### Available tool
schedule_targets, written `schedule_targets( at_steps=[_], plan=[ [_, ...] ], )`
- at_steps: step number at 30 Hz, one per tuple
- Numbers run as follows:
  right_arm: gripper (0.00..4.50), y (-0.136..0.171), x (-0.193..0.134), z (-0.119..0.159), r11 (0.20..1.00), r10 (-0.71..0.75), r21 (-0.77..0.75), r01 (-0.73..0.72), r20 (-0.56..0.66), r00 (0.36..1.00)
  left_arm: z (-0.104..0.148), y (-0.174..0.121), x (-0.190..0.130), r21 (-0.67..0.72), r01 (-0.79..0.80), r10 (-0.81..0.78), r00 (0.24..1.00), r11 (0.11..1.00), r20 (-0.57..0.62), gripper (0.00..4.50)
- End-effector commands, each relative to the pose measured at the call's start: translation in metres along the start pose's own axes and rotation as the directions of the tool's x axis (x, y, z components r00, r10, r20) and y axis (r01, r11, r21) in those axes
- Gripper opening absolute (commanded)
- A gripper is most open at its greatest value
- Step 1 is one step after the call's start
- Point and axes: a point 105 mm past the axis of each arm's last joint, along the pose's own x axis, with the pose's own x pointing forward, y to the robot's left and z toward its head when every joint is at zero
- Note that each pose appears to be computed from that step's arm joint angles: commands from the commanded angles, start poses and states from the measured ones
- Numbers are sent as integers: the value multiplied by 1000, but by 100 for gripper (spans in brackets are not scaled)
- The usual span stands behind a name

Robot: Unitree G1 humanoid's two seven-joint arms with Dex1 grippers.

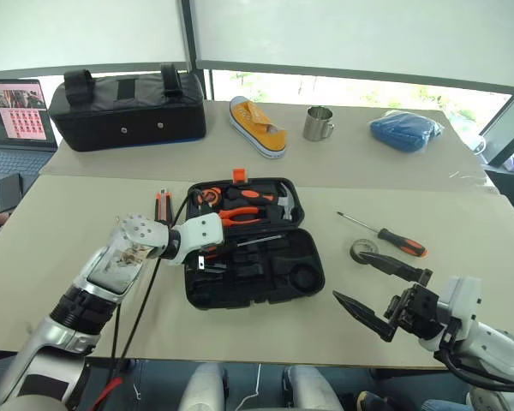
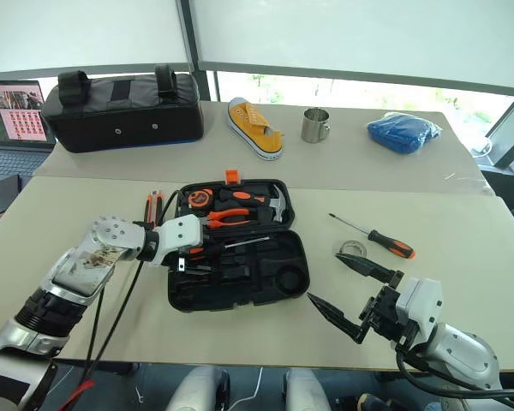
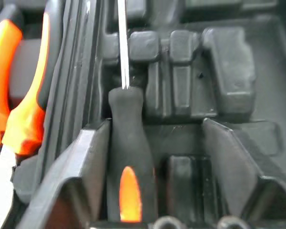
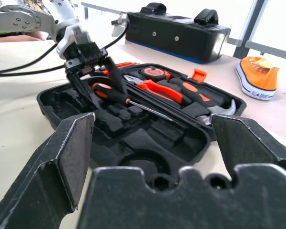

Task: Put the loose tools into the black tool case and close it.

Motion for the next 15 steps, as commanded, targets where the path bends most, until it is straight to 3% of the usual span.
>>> schedule_targets(
  at_steps=[1, 2, 3, 4, 11, 15],
  plan=[
    [450, 1, 0, 5, 1000, -1, -3, 2, 18, 1000, 18, 8, -11, 9, -65, 63, 989, 998, 130, 334],
    [450, 1, -1, 5, 1000, -6, -1, 6, 18, 1000, 17, 11, -11, -37, -83, 88, 984, 996, 157, 334],
    [450, 0, -1, 5, 1000, -10, 1, 10, 19, 1000, 11, 11, -10, -83, -87, 100, 980, 993, 174, 283],
    [450, 0, -1, 4, 1000, -12, 2, 12, 20, 1000, 7, 11, -9, -114, -87, 108, 976, 990, 188, 273],
    [450, -3, 2, 2, 1000, -20, 3, 20, 26, 999, -23, -1, 8, -212, -76, 117, 975, 974, 188, 16],
    [450, -4, 1, 1, 1000, -28, 4, 28, 27, 999, -33, -3, 16, -254, -86, 130, 978, 963, 164, 7]
  ],
)
